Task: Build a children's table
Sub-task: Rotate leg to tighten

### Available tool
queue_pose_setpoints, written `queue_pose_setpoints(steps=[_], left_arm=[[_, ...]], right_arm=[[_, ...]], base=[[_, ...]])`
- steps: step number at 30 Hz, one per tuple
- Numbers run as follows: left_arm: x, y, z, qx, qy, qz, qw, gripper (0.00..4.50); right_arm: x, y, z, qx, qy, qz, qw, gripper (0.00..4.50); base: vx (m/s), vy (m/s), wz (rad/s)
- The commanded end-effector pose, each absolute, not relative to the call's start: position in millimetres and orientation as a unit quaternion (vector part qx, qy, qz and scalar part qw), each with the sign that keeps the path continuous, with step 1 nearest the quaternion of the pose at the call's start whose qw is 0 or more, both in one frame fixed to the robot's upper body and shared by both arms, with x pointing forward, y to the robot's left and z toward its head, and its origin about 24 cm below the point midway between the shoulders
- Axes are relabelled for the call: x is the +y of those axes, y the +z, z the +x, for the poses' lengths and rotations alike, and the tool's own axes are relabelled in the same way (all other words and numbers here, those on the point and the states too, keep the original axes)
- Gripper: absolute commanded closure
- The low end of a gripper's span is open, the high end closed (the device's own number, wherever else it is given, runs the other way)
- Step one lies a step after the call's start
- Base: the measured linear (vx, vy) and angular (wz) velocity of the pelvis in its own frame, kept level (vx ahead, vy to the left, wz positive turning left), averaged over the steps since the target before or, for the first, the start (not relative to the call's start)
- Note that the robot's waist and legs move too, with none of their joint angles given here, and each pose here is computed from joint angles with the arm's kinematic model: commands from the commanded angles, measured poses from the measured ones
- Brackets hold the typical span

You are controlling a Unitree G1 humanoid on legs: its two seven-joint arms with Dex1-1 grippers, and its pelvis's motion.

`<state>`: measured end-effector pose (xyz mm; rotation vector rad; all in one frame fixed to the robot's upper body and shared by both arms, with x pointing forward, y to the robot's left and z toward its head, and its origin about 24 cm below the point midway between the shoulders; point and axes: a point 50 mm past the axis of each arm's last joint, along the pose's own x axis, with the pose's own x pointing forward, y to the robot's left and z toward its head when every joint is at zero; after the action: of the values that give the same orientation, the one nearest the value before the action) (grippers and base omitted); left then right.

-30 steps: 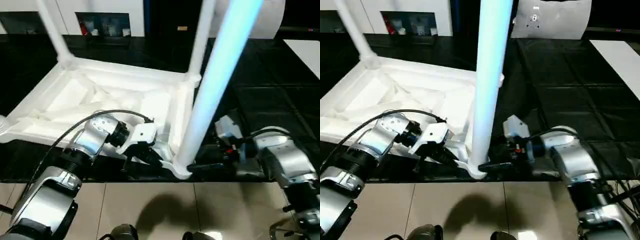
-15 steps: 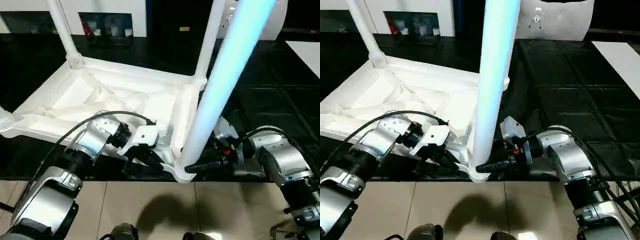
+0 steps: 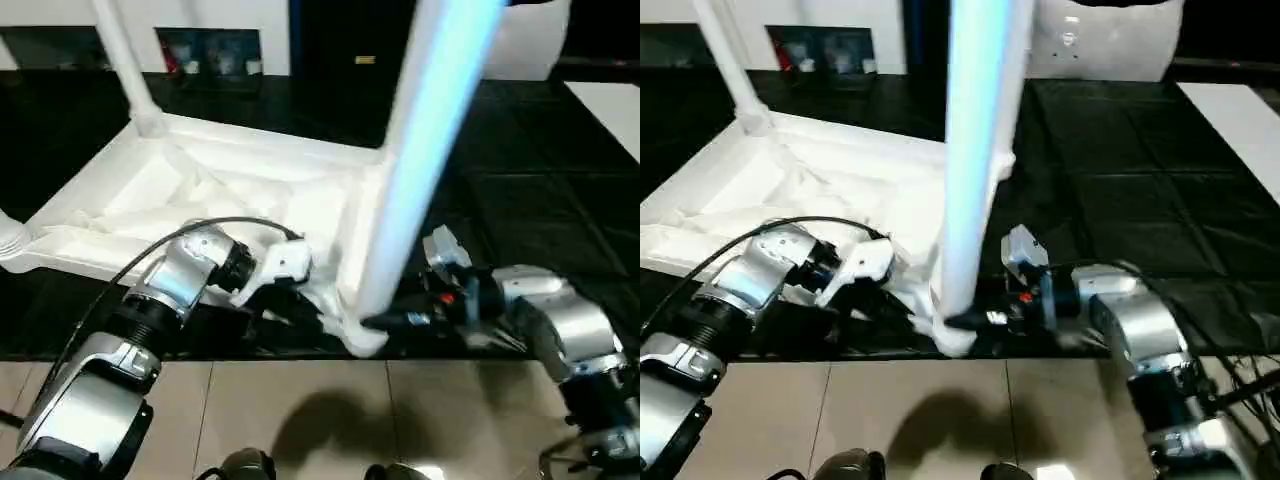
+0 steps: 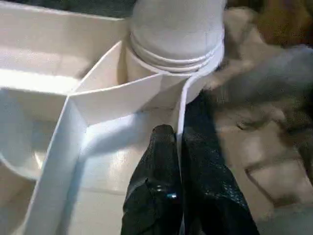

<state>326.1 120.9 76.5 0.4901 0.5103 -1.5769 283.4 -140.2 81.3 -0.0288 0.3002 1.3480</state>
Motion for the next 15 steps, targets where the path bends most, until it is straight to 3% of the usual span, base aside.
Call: queue_pose_setpoints(steps=[1,2,4,6,10,14,15], left_arm=[[91,82,338,0.201,-0.641,0.165,0.722,4.5],[91,82,338,0.201,-0.641,0.165,0.722,4.5],[79,80,341,0.202,-0.611,0.137,0.753,4.5],[75,79,342,0.203,-0.603,0.132,0.76,4.5],[55,79,353,0.197,-0.528,0.108,0.819,4.5],[41,83,358,0.189,-0.477,0.095,0.853,4.5],[39,83,359,0.188,-0.47,0.095,0.857,4.5]], right_arm=[[-101.4,75,282.4,0.137,0.598,0.003,0.79,2.51],[-101.4,75,282.4,0.137,0.598,0.003,0.79,2.51],[-83.3,72,293.3,0.134,0.539,0.012,0.832,2.52],[-78.4,73,296.6,0.134,0.522,0.015,0.843,2.53],[-55.1,74,322.6,0.139,0.4,0.037,0.905,2.54],[-41.2,78,337.6,0.136,0.326,0.048,0.934,2.54],[-38.6,78,339.0,0.134,0.32,0.051,0.936,2.19]], base=[[0.0,0.0,0.0],[0.0,0.0,0.0],[0.0,0.0,0.0],[0.0,0.0,0.0],[0.0,0.0,0.0],[0.0,0.0,0.0],[0.0,0.0,0.0]])
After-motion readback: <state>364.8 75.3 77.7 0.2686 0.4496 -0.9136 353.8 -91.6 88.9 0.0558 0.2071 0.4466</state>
